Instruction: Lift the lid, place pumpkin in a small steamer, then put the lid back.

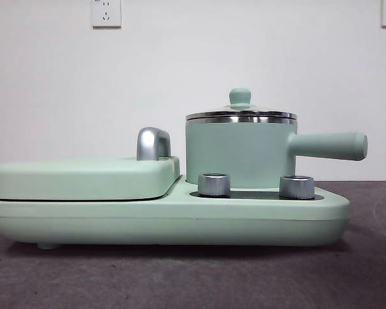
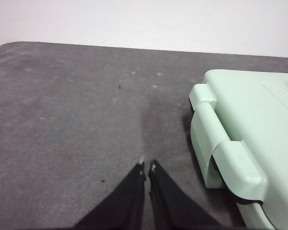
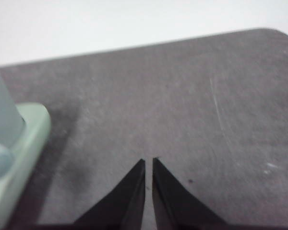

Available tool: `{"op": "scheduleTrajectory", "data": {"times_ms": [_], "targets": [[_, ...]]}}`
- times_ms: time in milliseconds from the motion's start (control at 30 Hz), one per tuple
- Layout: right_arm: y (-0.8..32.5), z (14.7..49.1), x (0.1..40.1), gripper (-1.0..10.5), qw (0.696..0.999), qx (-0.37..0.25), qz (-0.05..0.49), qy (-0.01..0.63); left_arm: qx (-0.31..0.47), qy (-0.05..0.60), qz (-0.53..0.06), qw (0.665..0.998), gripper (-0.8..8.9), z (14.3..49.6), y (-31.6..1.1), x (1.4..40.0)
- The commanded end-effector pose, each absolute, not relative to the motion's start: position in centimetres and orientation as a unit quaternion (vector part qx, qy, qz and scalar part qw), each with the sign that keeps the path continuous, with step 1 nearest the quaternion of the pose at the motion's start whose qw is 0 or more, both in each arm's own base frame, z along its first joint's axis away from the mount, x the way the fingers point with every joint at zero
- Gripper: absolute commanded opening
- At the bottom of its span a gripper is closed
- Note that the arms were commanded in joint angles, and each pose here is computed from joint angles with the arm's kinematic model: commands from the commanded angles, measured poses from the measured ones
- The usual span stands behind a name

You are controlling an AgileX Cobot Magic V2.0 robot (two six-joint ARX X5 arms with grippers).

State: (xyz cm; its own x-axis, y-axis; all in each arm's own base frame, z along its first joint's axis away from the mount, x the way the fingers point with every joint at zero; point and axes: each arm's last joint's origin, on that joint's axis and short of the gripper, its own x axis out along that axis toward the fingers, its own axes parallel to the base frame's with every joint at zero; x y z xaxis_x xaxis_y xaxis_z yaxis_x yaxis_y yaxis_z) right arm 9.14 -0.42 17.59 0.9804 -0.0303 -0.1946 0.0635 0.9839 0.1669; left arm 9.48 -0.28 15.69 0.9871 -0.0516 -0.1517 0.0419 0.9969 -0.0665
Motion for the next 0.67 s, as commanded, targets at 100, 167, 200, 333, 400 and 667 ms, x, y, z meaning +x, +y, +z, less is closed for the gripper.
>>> {"op": "scheduleTrajectory", "data": {"times_ms": [100, 167, 200, 333, 400, 667], "targets": [[-0.7, 16.6, 9.3, 0.2, 0.992, 0.06, -0.05, 0.103, -0.024, 0.089, -0.023, 0.995, 0.2, 15.0, -0.3, 9.6], [-0.7, 16.2, 9.3, 0.2, 0.991, 0.059, -0.055, 0.109, -0.023, 0.089, -0.023, 0.995, 0.2, 15.0, -0.3, 9.6], [-0.7, 16.1, 9.4, 0.2, 0.991, 0.059, -0.056, 0.111, -0.023, 0.089, -0.023, 0.995, 0.2, 15.0, -0.3, 9.6], [-0.7, 15.6, 9.4, 0.2, 0.99, 0.054, -0.055, 0.119, -0.023, 0.089, -0.023, 0.995, 0.2, 15.0, -0.3, 9.6], [-0.7, 15.4, 9.4, 0.2, 0.99, 0.045, -0.054, 0.124, -0.023, 0.089, -0.023, 0.995, 0.2, 15.0, -0.3, 9.6], [-0.7, 15.3, 9.3, 0.2, 0.992, 0.045, -0.046, 0.107, -0.023, 0.089, -0.023, 0.995, 0.2, 15.0, -0.3, 9.6]]}}
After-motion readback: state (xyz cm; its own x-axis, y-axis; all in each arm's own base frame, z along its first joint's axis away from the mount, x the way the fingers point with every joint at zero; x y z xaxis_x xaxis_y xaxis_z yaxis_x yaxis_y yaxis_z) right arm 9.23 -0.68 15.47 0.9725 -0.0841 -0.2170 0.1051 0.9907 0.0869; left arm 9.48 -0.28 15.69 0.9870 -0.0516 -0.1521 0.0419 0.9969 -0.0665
